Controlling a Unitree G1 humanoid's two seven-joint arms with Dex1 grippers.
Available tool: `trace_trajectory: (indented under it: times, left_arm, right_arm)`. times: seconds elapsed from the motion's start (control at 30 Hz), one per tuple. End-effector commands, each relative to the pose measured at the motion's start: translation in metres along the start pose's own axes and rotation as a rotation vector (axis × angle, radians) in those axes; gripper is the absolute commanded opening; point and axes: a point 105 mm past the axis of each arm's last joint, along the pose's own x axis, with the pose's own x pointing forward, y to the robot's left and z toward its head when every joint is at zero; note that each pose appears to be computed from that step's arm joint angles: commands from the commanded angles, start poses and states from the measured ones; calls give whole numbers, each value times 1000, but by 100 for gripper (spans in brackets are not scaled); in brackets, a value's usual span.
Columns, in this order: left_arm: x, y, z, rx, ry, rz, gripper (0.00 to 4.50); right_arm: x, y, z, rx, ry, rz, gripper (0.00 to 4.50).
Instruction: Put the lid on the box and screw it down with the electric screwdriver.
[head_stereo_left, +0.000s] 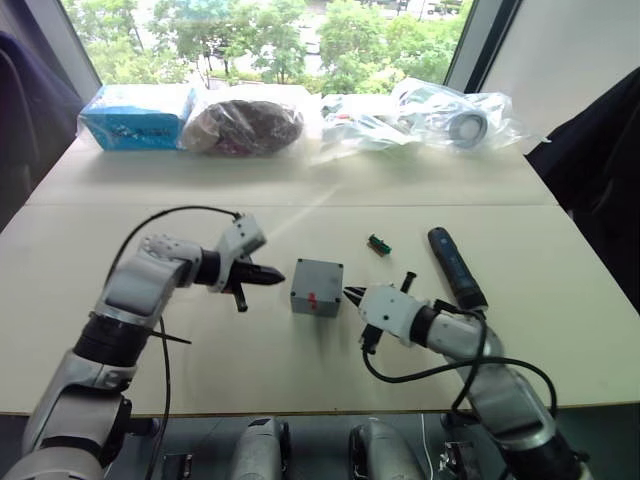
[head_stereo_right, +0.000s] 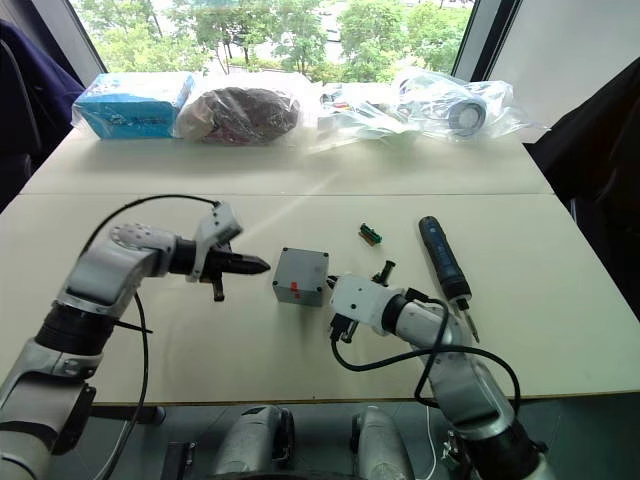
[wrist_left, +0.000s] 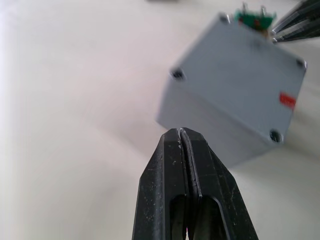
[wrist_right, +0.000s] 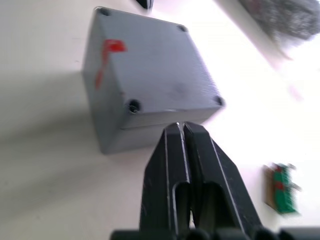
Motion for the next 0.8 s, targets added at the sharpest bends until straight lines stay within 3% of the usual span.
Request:
trace_trajectory:
  times: [0.03,0.13,0.27,0.33,0.53,0.7,0.73,0.8]
  left_arm:
    - [-5,-8,47,94,-173,-36,0]
    - [7,-28,53,35,-158,-216,0]
    - [33,-52,51,160,-77,-318,0]
    - [41,-61,40,301,-2,-357,0]
    - [42,-66,42,379,17,-397,0]
    - [40,-66,41,369,14,-389,0]
    - [39,-65,41,363,12,-381,0]
    - [37,-61,40,350,12,-357,0]
  right_arm:
    - [-29,-28,5,184,-33,-138,7]
    - [-45,-48,-5,324,-33,-249,7]
    - [-56,-61,-28,431,15,-343,102]
    - [-54,-58,-33,450,32,-332,191]
    - [-45,-26,-43,554,66,-192,417]
    - [-41,-22,-49,562,74,-199,417]
    - [-40,-22,-51,555,79,-199,370]
    - [-39,-24,-57,563,85,-219,326]
